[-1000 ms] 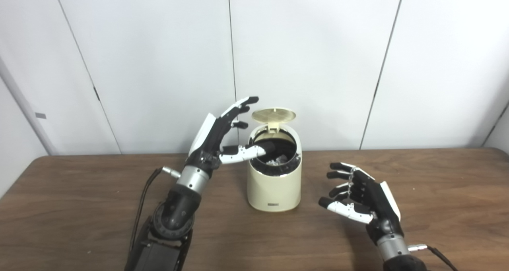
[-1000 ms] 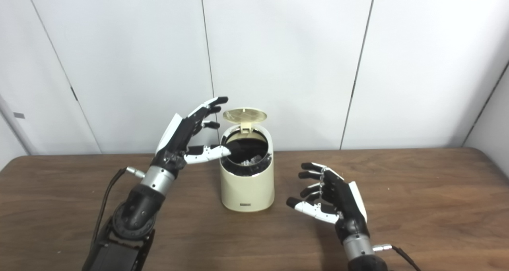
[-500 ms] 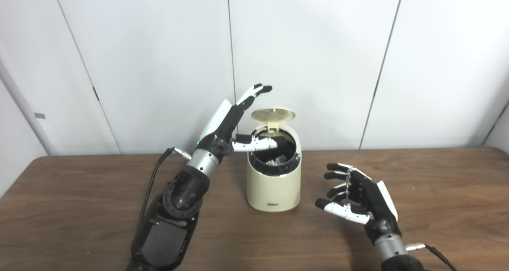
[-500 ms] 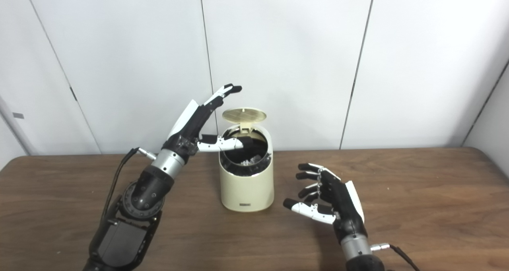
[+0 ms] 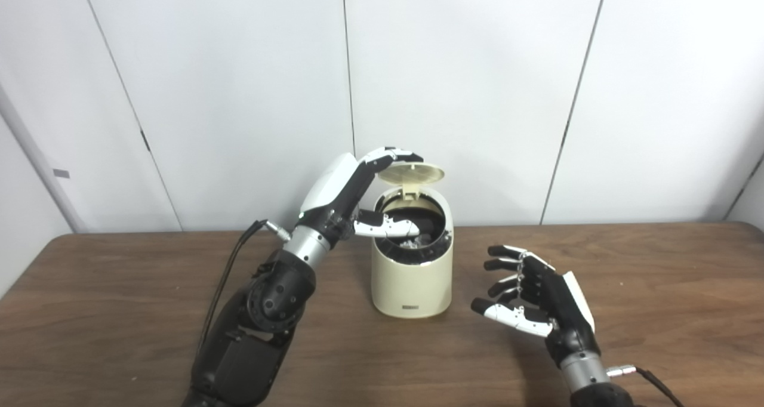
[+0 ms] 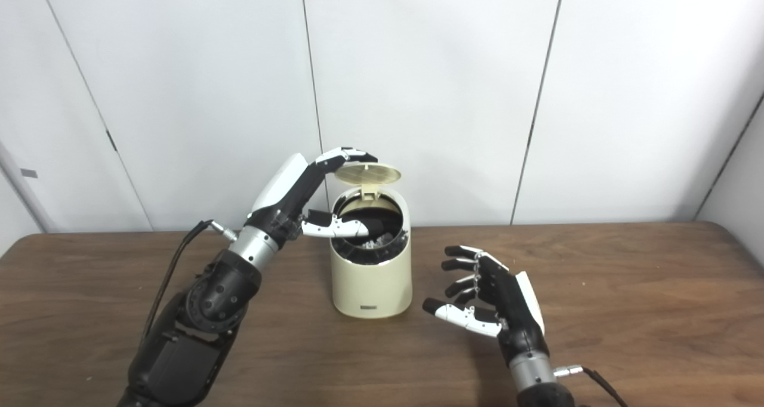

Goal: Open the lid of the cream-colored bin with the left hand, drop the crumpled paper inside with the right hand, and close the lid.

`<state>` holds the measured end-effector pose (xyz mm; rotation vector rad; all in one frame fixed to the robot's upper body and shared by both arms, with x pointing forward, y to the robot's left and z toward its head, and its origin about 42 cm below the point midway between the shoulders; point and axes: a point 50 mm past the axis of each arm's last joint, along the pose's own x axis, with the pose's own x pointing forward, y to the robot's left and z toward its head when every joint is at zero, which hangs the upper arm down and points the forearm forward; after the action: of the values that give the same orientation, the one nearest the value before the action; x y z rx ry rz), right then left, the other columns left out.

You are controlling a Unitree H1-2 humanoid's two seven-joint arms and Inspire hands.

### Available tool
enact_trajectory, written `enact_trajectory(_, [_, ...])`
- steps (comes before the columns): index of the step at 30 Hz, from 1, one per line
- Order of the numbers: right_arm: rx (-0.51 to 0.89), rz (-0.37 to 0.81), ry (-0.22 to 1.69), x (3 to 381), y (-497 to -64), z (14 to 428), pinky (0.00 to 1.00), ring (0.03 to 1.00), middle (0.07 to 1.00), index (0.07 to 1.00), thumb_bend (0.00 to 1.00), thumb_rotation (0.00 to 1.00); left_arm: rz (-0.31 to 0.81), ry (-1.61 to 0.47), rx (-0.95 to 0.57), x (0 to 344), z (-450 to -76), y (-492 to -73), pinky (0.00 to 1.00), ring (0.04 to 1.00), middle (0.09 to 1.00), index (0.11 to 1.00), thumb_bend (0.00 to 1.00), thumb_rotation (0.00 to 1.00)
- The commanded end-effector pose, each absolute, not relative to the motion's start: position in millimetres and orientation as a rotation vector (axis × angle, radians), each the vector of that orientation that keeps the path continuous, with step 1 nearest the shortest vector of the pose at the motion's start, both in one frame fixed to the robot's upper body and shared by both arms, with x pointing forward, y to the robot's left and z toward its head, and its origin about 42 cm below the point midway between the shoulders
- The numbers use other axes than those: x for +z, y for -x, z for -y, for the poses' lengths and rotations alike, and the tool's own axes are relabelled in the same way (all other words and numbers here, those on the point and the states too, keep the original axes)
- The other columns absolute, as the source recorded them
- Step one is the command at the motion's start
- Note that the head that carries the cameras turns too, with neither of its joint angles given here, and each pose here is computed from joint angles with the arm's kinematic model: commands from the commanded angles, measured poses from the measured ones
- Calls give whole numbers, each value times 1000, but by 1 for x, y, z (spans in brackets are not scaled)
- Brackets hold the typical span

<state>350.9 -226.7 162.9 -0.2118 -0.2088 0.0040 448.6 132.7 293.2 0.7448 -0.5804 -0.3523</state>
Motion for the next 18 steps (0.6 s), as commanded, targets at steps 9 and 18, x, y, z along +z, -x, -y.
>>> enact_trajectory(9, [9, 302, 212, 185, -359, 219, 392, 502, 660, 697, 762, 233, 695, -813, -312, 325, -133, -445, 929, 1000, 823, 783, 875, 348])
enact_trajectory(18, [14, 307, 206, 186, -358, 218, 371, 472, 649, 693, 763, 218, 732, -934, -272, 324, -137, -439, 947, 971, 794, 766, 891, 420])
